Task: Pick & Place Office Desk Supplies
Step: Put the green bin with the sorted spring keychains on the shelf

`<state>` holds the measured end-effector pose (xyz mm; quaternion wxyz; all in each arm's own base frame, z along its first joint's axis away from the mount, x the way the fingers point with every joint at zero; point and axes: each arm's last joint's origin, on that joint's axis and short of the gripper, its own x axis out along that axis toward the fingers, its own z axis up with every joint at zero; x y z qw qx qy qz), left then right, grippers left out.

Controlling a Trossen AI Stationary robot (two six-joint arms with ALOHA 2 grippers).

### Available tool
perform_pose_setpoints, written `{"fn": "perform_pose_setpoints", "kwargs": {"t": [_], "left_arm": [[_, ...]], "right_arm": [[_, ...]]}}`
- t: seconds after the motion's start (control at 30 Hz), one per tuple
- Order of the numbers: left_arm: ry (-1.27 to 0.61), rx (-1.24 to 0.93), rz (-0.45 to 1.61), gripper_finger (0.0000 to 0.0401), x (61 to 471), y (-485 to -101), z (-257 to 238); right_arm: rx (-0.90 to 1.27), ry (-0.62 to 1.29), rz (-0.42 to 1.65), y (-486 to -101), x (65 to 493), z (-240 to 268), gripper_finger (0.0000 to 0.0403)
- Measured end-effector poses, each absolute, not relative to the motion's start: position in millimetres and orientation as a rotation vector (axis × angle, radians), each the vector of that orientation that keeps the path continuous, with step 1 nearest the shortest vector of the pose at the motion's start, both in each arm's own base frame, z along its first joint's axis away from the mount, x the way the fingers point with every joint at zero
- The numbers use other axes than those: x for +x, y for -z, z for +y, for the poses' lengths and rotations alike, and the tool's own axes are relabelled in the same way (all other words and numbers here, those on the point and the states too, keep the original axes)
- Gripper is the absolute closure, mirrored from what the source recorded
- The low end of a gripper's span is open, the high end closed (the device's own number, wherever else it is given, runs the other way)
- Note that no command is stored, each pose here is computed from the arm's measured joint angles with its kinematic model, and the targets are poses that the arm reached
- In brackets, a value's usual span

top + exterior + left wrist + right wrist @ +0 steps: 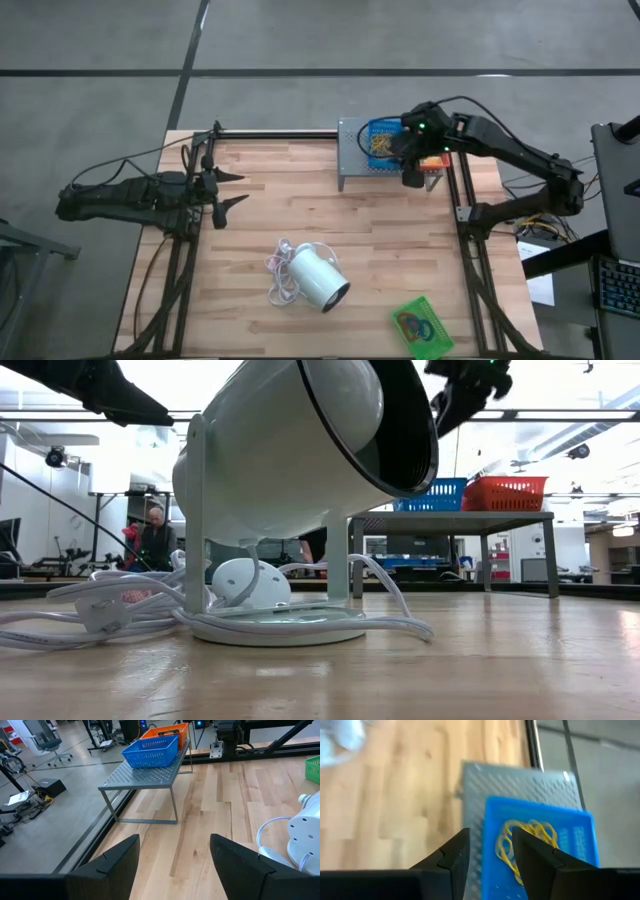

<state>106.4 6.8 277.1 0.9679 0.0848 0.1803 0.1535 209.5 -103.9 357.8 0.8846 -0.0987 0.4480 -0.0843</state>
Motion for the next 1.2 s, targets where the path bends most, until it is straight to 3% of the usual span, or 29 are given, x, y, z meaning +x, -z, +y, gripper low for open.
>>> {"fn": "perform_pose_setpoints", "kwargs": {"t": [0.3,0.57,0.83,1.2], "left_arm": [[-0.31,0.171,0.364,0.0157,106,-277,7],[-0.31,0.171,0.364,0.0157,106,-277,7],[-0.311,0.171,0.364,0.0157,106,-277,7],[-0.31,0.171,0.365,0.0157,106,-277,7]], "right_arm": [[-0.155,0.029,0.851,-373,193,-70,0.0237],[0.182,0.064,0.972,-369,175,-37,0.0236],[0.646,0.214,1.044,-366,167,4,0.0241],[1.313,0.77,1.078,-342,189,75,0.0251]]}}
